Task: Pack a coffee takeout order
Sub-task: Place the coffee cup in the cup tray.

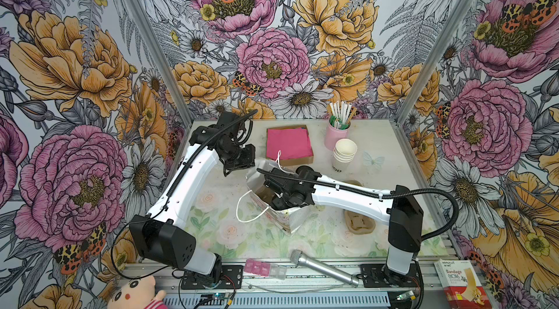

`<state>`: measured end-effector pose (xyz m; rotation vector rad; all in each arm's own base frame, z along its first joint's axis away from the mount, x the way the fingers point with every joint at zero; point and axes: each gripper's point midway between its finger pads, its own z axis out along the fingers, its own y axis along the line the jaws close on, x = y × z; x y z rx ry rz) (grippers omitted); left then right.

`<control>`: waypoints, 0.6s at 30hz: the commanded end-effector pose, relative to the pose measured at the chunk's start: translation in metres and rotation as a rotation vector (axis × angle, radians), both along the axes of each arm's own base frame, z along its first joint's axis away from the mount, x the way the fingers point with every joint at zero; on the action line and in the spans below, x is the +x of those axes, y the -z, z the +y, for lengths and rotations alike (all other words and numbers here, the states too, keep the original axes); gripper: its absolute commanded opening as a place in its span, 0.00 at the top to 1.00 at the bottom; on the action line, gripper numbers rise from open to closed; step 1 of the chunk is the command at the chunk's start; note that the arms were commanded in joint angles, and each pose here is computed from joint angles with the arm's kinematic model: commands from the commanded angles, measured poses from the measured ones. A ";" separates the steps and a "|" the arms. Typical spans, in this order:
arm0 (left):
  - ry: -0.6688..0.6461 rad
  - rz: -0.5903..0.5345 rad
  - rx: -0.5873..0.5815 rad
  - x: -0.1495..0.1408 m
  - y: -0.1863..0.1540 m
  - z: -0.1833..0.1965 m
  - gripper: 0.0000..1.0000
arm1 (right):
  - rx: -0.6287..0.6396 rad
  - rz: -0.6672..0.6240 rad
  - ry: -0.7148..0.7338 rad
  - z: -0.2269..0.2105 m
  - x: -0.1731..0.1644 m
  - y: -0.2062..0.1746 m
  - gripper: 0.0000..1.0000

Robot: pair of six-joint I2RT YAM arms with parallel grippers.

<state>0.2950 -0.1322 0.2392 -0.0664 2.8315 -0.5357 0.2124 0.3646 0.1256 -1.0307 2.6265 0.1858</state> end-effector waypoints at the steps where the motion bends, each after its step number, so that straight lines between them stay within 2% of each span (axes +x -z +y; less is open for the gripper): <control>1: -0.001 -0.031 0.000 0.007 -0.006 0.002 1.00 | -0.026 0.053 0.014 -0.007 -0.010 0.011 0.12; 18: -0.007 -0.032 0.004 0.005 -0.006 0.003 1.00 | -0.022 0.054 0.014 -0.005 -0.010 0.011 0.12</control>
